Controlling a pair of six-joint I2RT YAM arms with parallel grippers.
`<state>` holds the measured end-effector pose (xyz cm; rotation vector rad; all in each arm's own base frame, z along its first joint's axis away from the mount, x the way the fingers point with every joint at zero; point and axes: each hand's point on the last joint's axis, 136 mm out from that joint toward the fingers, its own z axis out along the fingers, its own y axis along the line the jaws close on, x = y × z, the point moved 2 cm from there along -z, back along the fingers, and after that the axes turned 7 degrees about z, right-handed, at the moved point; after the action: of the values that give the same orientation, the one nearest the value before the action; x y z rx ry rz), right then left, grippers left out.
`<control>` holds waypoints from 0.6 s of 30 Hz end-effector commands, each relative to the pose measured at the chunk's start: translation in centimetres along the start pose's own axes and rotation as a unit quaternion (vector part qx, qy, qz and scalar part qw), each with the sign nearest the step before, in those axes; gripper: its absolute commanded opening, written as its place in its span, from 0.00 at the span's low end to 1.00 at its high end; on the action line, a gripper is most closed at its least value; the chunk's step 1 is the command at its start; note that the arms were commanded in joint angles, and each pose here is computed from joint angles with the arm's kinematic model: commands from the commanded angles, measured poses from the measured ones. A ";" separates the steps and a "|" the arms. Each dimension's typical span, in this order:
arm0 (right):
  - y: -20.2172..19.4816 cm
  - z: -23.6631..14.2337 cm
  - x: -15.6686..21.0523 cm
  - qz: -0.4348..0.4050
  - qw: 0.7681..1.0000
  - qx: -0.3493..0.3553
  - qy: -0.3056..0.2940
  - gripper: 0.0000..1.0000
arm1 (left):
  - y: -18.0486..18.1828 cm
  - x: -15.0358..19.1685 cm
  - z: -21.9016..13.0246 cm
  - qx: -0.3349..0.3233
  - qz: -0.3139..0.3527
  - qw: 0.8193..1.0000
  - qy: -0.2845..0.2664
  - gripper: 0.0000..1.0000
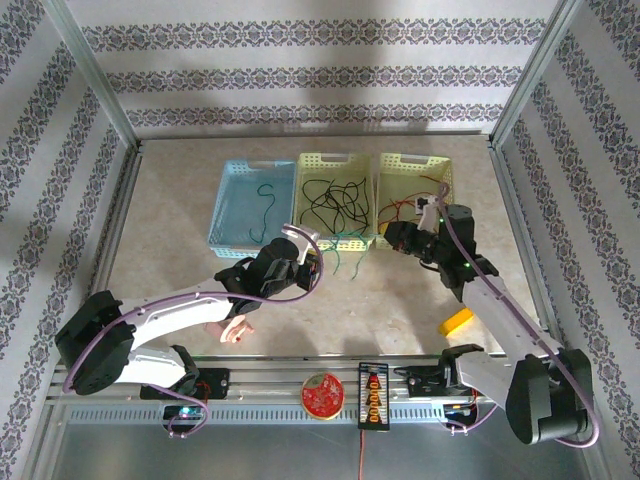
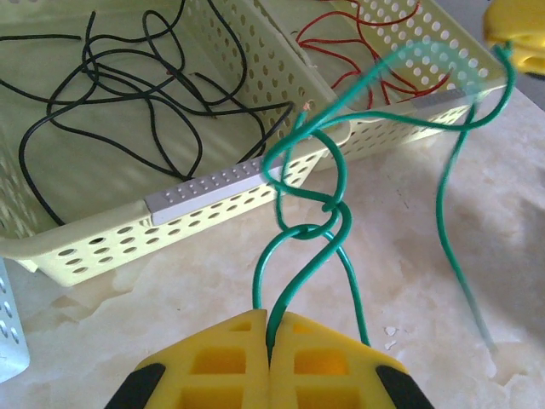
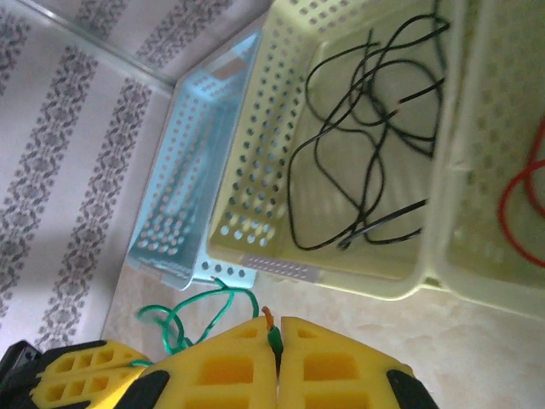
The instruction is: Untangle the cables
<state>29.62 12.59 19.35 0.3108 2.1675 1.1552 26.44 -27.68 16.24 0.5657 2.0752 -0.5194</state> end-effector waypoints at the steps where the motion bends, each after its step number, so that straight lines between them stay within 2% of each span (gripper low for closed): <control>1: -0.9 -1.6 -2.2 0.009 0.998 0.021 -0.056 0.00 | 2.3 2.6 0.1 -0.049 -0.008 0.998 0.043 0.00; 12: -2.6 -5.2 -5.1 0.036 0.988 0.058 -0.137 0.00 | 2.7 1.3 -1.8 -0.040 -0.003 0.999 0.019 0.00; 18: -5.1 -8.4 -7.1 0.089 0.968 0.100 -0.213 0.00 | 4.4 0.2 -4.4 -0.052 -0.030 0.998 -0.018 0.00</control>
<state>29.39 4.99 21.52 0.5965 2.0106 1.0290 25.85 -25.14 19.79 0.4986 1.9846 -0.5724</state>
